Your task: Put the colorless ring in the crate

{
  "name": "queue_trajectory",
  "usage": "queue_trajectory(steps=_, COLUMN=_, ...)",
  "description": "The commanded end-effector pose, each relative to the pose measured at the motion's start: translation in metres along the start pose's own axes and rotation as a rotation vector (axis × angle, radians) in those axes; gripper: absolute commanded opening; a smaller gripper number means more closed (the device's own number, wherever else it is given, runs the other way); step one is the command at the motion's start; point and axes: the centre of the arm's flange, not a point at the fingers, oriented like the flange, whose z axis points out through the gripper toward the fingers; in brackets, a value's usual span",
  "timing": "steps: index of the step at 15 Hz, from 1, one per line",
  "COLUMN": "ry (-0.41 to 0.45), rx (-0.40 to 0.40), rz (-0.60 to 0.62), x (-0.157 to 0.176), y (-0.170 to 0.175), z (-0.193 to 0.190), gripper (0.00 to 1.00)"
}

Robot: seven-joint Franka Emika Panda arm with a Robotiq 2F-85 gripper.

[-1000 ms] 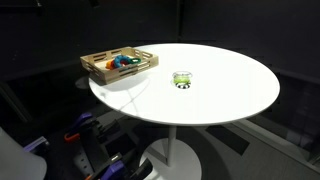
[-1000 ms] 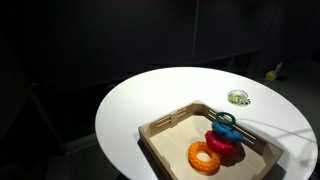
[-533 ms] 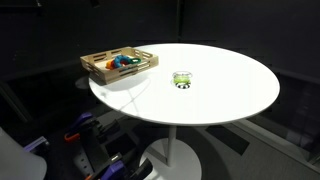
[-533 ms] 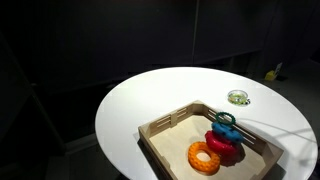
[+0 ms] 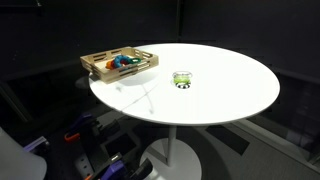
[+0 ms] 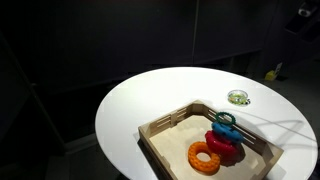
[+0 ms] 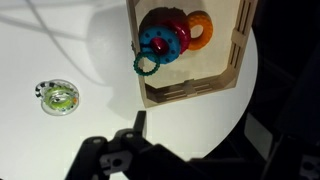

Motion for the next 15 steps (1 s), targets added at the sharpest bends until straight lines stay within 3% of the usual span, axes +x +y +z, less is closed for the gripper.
queue_trajectory(steps=1, ry=0.014, rx=0.006, rz=0.032, x=0.041, y=-0.008, z=-0.011, gripper=1.00)
queue_trajectory(steps=8, ry=0.013, rx=-0.023, rz=0.056, x=0.095, y=-0.001, z=-0.024, gripper=1.00)
queue_trajectory(steps=15, ry=-0.116, rx=-0.139, rz=0.074, x=0.120, y=0.023, z=-0.006, gripper=1.00)
